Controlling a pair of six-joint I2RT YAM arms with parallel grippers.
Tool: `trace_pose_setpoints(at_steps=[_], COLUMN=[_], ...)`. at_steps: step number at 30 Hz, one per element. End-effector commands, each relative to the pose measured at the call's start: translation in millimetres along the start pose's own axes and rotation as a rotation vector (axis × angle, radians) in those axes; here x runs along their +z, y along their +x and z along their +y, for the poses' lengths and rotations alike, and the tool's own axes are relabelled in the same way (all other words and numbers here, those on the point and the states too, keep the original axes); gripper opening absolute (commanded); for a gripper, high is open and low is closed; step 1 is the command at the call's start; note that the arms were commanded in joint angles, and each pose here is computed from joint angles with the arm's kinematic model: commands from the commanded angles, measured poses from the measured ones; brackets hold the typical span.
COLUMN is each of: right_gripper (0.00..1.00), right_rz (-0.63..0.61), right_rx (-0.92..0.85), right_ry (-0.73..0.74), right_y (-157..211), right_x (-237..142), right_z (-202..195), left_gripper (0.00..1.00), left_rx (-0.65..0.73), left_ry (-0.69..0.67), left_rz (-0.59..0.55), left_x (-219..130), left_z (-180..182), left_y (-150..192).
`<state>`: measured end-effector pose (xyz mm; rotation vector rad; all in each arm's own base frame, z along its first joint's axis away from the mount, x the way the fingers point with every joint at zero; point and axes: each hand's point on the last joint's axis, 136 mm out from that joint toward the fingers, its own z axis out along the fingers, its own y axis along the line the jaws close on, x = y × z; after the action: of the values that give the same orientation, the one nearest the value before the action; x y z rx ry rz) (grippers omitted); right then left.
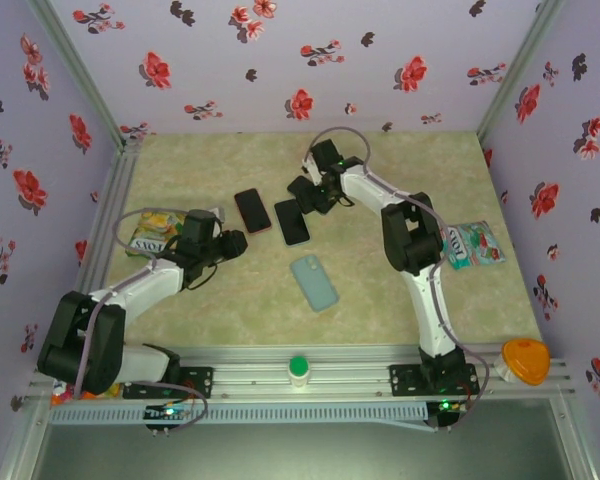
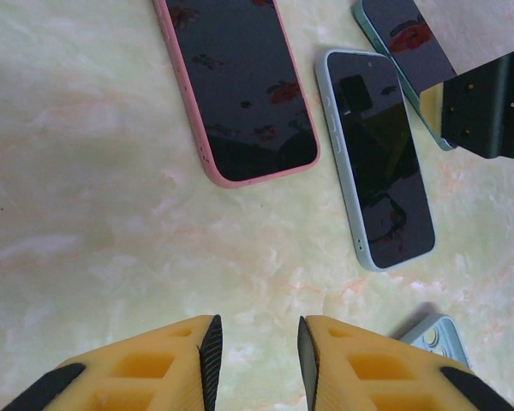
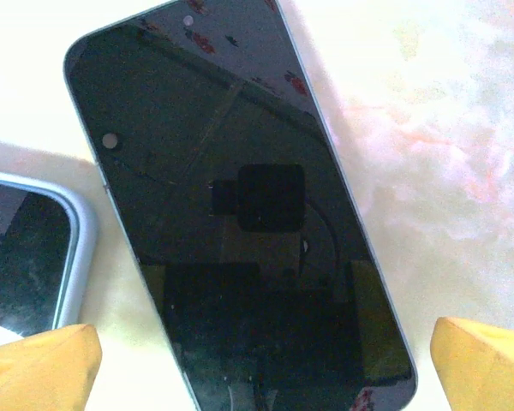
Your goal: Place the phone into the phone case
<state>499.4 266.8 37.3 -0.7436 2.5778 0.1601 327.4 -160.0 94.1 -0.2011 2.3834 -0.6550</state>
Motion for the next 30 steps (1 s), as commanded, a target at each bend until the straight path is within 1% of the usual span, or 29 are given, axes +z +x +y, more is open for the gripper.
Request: trace_pose_setpoints(at_steps=[1,10,13,16,19,21,25,30], right_gripper=[0.99,0.98,0.95,0.9,0.81,0.78,0.74,0.71], right_rz=[-0.001,0.002,0.006,0.018,0.033,0.047,0.063,0.078], right_rx=[-0.032,-0.023,-0.003,0.011,0.016,0.021,0.046,0.087], right_ry=[0.027,-0.029,-0.044,-0.052,-0.06,-0.054,-0.032,0.016], right_y=[-5,-8,-6,-2,3,7,15,34], right_x=[6,16,19,20,21,21,17,4], right_z=[-9,-10,-16,-21,-21,-22,-25,-30], left_gripper=[0.34,0.34,0.34,0.34,0.34,0.34,0.34,0.34], left_rx=[0.003,-0.005,-0.007,-0.007,-0.01,-0.009,-0.014,-0.015], left_ry=[0.008,0.002,-0.001,-0.001,-0.004,-0.002,0.0,0.003], left_rz=[-0.015,-0.016,-0.015,-0.015,-0.016,-0.015,-0.017,-0.017], left_x=[0,-2,-2,-3,-3,-2,-2,-3], left_z=[0,3,4,5,6,5,5,4], left_y=[-5,-4,-4,-4,-4,-4,-5,-4])
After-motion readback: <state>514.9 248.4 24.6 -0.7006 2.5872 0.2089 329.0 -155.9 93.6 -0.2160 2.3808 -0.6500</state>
